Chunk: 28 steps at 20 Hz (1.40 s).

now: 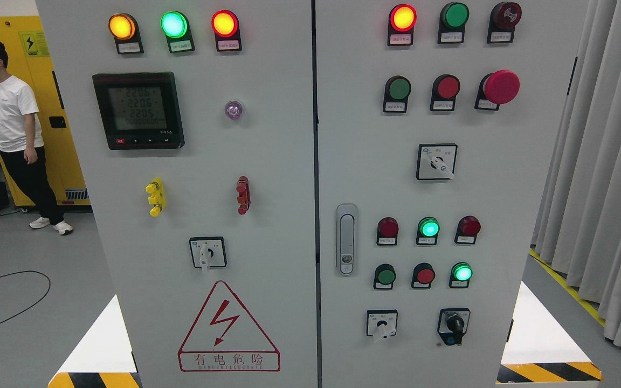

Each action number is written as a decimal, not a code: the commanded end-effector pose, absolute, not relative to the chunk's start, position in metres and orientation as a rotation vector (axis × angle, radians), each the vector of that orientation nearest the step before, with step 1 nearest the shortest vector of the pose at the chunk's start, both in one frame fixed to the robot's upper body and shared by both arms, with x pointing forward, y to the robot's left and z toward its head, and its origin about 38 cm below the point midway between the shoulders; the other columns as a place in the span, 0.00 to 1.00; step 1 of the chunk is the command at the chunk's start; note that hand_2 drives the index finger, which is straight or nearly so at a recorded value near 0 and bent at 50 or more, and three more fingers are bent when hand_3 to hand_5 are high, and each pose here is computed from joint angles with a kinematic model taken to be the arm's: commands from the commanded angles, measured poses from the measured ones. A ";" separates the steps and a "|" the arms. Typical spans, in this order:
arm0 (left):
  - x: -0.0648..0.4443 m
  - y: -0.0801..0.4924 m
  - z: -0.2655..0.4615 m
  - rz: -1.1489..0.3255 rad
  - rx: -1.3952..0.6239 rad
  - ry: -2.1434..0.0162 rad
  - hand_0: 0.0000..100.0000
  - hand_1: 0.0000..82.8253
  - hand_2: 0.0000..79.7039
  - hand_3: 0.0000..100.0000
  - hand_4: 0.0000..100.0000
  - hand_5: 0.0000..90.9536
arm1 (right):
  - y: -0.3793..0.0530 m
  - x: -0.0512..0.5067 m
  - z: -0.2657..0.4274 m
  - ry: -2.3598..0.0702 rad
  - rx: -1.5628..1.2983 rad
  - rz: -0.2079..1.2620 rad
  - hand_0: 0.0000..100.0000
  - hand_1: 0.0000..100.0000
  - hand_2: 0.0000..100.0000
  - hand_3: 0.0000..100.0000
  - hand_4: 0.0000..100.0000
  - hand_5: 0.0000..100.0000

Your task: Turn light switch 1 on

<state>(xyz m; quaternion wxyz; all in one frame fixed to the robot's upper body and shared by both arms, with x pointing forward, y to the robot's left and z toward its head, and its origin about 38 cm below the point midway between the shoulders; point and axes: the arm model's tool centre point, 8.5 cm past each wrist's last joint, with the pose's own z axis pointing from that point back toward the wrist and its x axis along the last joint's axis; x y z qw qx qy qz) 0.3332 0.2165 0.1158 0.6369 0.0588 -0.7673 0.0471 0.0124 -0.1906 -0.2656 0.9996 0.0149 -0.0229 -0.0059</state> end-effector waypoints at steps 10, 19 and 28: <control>0.361 0.209 0.192 0.156 0.240 -1.861 0.23 0.73 0.66 0.83 0.84 0.81 | -0.191 0.012 -0.266 -0.045 0.030 -0.011 0.00 0.50 0.04 0.00 0.00 0.00; 0.371 0.209 0.208 0.163 0.287 -1.852 0.23 0.76 0.66 0.83 0.85 0.82 | -0.191 0.012 -0.266 -0.045 0.030 -0.011 0.00 0.50 0.04 0.00 0.00 0.00; 0.379 0.209 0.221 0.179 0.319 -1.836 0.22 0.76 0.65 0.84 0.85 0.83 | -0.191 0.012 -0.266 -0.045 0.030 -0.013 0.00 0.50 0.04 0.00 0.00 0.00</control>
